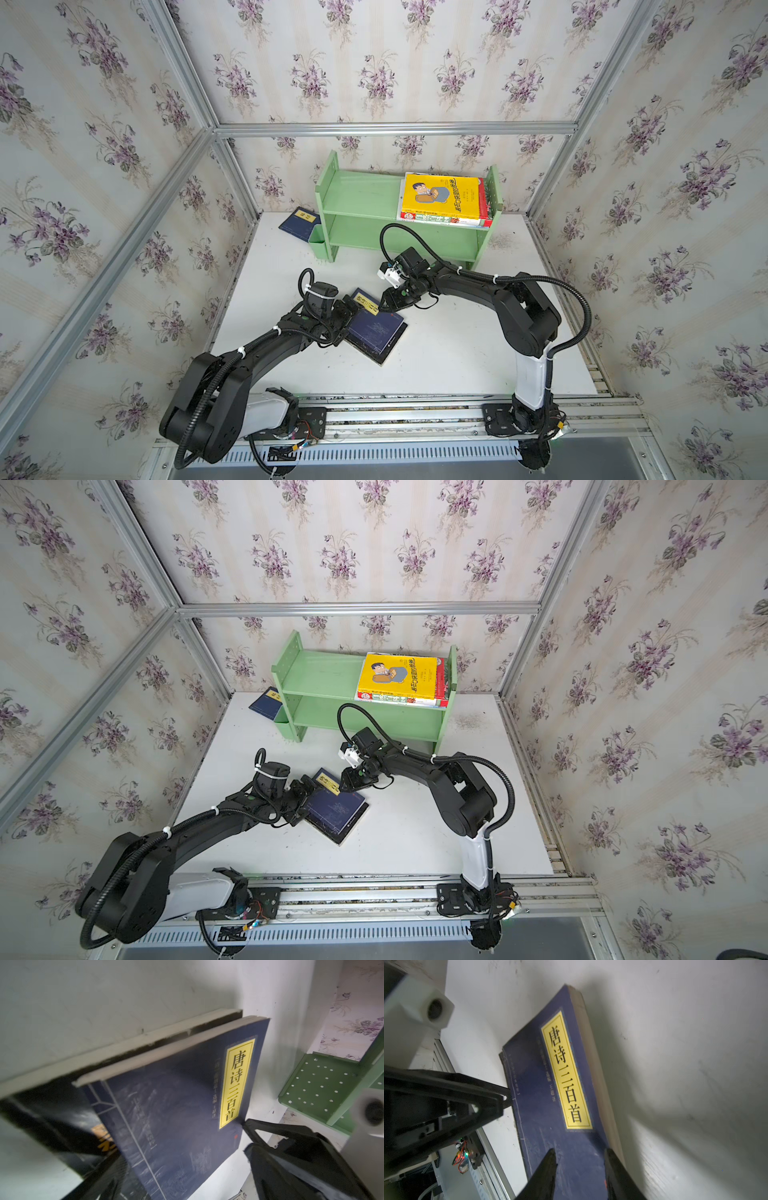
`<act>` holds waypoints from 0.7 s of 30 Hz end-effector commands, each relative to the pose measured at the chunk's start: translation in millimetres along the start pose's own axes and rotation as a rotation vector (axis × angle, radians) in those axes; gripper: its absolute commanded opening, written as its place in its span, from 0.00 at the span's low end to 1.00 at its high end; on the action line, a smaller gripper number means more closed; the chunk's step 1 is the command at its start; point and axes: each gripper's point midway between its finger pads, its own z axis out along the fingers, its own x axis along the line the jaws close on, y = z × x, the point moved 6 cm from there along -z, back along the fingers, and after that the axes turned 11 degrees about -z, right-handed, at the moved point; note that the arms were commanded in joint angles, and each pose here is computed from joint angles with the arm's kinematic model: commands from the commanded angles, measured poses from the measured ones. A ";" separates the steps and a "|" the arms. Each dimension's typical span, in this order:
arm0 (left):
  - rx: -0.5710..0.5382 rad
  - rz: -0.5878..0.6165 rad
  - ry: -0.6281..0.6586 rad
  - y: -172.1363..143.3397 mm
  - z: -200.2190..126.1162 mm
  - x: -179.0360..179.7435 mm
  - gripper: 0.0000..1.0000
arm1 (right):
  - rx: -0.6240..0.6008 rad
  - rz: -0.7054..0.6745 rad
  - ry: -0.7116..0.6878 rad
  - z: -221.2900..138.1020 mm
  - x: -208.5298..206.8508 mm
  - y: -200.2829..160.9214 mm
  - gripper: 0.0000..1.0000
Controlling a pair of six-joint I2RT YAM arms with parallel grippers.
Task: Stacking books/files
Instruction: Pick up the book from the book.
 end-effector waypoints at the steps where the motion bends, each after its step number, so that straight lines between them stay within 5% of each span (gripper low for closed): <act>1: -0.028 -0.036 0.002 3.0 6.2 3.3 0.93 | 0.029 -0.020 -0.003 6.6 -3.2 -0.9 0.39; 10: -0.021 -0.053 -0.032 -1.1 12.1 14.1 0.88 | 0.091 -0.012 0.012 31.3 -12.7 -4.2 0.33; 16: -0.037 -0.008 -0.217 -0.3 8.8 1.4 0.70 | 0.109 -0.002 0.022 38.0 -13.1 -7.2 0.32; 21: -0.006 0.019 -0.283 -2.2 13.1 -8.2 0.41 | 0.109 0.009 0.022 36.7 -12.7 -8.4 0.32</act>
